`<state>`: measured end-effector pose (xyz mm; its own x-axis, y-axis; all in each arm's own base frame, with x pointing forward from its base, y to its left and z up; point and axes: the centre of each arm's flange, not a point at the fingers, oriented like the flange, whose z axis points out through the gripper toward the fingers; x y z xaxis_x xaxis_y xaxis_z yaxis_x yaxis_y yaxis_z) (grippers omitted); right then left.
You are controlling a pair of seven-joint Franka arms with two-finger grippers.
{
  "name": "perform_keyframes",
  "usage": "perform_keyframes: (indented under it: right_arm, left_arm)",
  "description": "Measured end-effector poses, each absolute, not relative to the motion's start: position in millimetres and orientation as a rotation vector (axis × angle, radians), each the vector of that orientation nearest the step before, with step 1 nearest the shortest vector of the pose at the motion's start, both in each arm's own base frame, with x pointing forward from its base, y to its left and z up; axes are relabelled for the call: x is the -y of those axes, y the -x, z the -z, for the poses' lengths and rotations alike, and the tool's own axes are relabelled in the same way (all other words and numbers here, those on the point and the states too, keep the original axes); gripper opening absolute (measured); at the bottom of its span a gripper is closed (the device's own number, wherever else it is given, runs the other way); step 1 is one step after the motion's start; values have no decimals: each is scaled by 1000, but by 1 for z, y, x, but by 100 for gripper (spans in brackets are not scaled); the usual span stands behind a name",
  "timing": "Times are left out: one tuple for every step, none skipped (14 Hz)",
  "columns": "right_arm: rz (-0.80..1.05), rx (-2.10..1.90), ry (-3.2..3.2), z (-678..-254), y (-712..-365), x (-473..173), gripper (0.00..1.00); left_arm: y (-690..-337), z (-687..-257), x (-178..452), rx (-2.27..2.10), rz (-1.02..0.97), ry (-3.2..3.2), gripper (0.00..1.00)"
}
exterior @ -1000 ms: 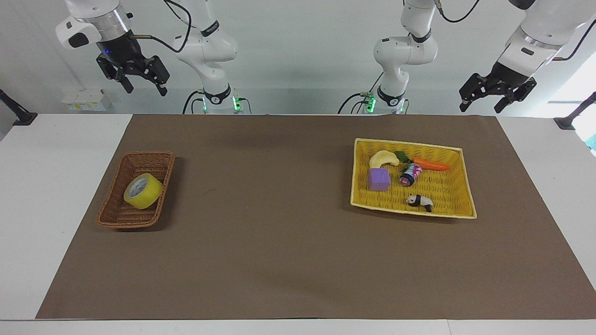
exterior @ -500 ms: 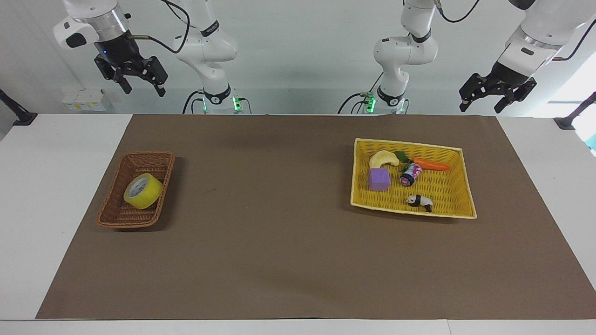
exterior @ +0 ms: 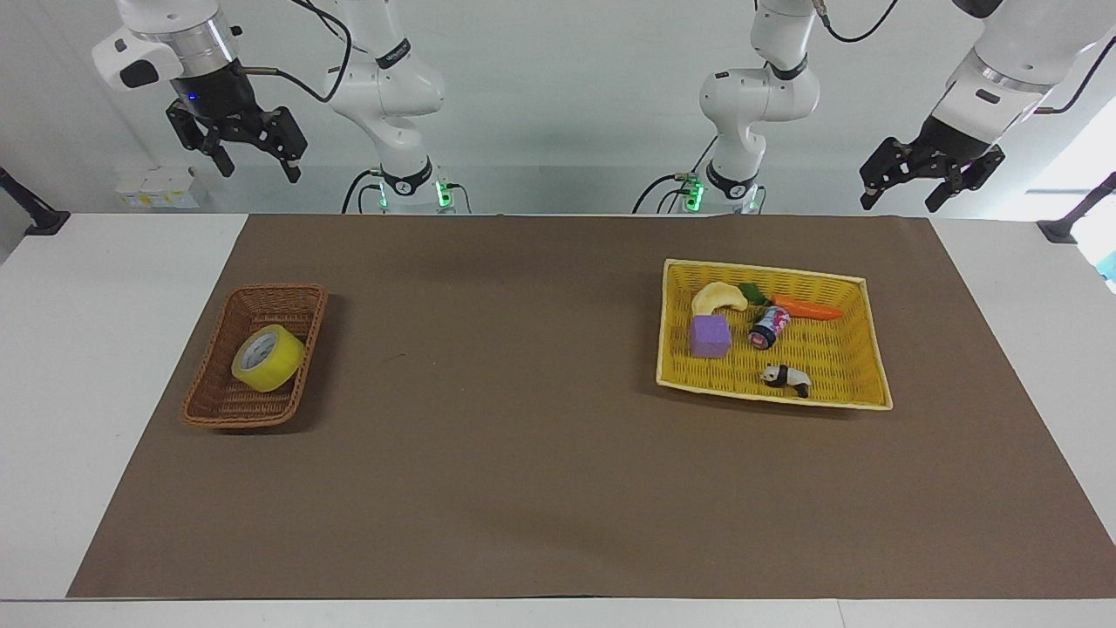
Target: Move tape to another basket
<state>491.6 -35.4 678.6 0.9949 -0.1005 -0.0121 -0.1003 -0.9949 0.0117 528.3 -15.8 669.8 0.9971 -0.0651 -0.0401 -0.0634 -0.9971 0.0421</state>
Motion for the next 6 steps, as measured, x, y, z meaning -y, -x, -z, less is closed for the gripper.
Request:
perform_keyframes:
  right_arm:
    - [21,123,-3128,-678,-492,35,100]
    - [21,104,-3129,-678,-492,35,100]
    - [22,98,-3129,-678,-492,35,100]
    - [23,96,-3129,-678,-492,35,100]
    - [23,94,-3130,-678,-492,35,100]
    - [23,93,-3130,-678,-492,34,100]
  left_arm:
    - [-528,-670,16,100,64,-3098,100]
    - [-528,-670,16,100,64,-3098,100]
    - [-528,-670,16,100,64,-3098,100]
    - [-528,-670,16,100,64,-3098,100]
    - [-528,-670,16,100,64,-3098,100]
    - [-528,-670,16,100,64,-3098,100]
